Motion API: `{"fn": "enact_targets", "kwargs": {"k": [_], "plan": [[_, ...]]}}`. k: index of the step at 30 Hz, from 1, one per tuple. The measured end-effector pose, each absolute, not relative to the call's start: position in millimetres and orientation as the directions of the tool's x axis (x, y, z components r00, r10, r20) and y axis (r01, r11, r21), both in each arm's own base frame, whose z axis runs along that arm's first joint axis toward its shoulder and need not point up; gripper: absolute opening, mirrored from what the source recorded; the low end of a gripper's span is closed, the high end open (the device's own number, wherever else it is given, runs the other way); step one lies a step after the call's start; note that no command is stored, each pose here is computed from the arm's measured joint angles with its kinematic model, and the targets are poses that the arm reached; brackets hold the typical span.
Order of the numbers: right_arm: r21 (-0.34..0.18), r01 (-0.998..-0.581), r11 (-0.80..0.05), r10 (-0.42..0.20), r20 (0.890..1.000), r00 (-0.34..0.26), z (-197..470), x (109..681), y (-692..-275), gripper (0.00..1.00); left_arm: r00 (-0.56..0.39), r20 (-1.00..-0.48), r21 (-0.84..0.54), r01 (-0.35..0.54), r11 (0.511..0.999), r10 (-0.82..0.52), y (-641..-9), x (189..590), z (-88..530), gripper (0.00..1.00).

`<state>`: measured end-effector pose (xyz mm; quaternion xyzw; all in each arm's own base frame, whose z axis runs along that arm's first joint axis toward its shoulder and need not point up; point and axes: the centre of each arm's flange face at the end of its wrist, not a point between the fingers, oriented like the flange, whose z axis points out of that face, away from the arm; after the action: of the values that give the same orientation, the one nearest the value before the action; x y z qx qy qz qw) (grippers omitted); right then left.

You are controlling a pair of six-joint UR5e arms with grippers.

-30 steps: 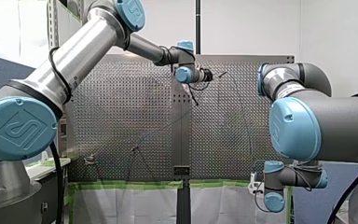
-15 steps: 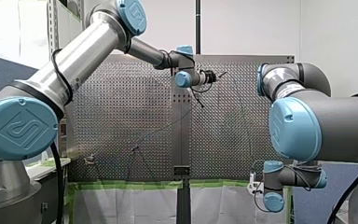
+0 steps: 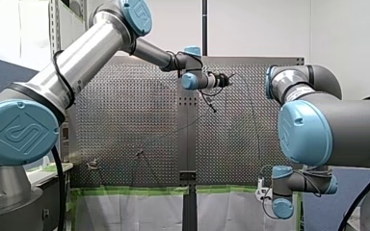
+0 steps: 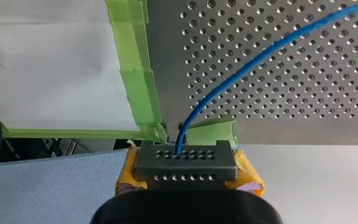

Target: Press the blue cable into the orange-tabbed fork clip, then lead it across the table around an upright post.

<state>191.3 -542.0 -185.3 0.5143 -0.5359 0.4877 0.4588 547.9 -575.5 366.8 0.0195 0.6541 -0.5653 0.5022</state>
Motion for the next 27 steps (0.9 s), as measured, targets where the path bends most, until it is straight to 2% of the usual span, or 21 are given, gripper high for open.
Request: {"fn": "enact_targets", "kwargs": {"k": [3, 8, 17, 27], "plan": [[-0.051, -0.999, -0.005, -0.105, 0.993, -0.05, -185.4, 191.7, -541.7, 0.0, -0.502, -0.676, -0.725, 0.586, 0.363, -0.539, -571.7, 550.5, 366.0, 1.0], [-0.051, -0.999, -0.005, -0.104, 0.993, -0.05, -185.4, 191.9, -541.7, 0.0, -0.492, -0.688, -0.718, 0.571, 0.398, -0.534, -565.3, 554.0, 363.0, 1.0], [-0.051, -0.999, -0.005, -0.105, 0.993, -0.05, -185.4, 192.0, -541.6, 0.0, -0.515, -0.728, -0.684, 0.585, 0.436, -0.451, -577.1, 531.9, 355.7, 1.0], [-0.051, -0.999, -0.007, -0.105, 0.993, -0.05, -185.4, 192.6, -541.4, 0.0, -0.491, -0.778, -0.626, 0.556, 0.547, -0.391, -579.2, 514.4, 349.8, 1.0]]}}
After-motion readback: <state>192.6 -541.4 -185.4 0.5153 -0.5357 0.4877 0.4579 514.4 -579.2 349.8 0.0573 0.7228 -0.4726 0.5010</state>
